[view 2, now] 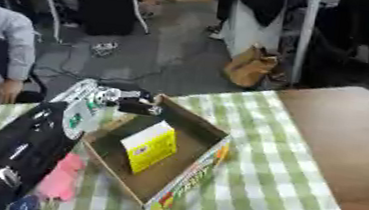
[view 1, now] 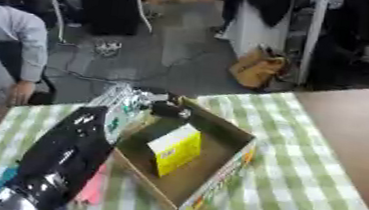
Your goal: Pick up objects on the table and place them in the box.
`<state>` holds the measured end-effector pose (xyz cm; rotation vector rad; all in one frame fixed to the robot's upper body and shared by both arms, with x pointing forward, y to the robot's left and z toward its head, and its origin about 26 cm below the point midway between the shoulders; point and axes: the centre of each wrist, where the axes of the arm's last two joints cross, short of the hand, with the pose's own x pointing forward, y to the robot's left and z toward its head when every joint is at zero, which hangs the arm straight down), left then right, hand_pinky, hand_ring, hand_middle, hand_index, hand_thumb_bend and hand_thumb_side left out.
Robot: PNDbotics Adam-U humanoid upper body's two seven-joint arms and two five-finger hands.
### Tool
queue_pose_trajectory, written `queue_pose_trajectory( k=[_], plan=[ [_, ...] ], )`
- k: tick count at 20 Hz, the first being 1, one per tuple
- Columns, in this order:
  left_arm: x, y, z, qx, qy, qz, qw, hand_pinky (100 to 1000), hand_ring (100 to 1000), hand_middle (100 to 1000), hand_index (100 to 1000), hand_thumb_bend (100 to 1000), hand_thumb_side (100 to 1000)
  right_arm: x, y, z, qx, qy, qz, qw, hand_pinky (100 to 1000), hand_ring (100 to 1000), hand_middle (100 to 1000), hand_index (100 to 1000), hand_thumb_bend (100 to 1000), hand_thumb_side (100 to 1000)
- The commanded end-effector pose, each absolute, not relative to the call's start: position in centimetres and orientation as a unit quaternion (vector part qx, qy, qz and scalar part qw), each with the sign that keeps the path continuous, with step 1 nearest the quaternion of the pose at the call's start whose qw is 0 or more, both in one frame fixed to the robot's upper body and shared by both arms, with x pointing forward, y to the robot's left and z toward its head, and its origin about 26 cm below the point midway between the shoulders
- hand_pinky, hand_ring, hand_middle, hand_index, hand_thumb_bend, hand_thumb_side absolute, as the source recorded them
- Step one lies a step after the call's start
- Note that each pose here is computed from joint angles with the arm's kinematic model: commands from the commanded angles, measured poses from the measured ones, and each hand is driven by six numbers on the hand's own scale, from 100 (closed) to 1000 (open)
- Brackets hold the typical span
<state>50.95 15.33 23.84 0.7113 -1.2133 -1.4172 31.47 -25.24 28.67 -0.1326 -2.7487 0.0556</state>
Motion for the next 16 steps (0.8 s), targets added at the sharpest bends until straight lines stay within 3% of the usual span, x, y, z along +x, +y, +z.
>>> queue_pose_trajectory(
  k=[1,8,16],
  plan=[
    [50.9,16.3,26.4,0.330,-0.528,-0.578,0.527,1000,1000,1000,1000,367,1000,31.1,-25.1,29.2,-0.041,-0.982,0.020,0.183,693,903,884,1000,100,1000],
    [50.6,18.8,30.6,0.381,-0.577,-0.522,0.500,940,939,982,1000,318,1000,31.1,-25.4,29.0,-0.049,-0.981,0.020,0.188,695,904,885,1000,100,1000],
    [49.3,24.6,35.3,0.401,-0.555,-0.522,0.508,948,946,986,1000,268,1000,31.0,-26.0,28.7,-0.064,-0.978,0.023,0.196,700,905,885,1000,100,1000]
  ],
)
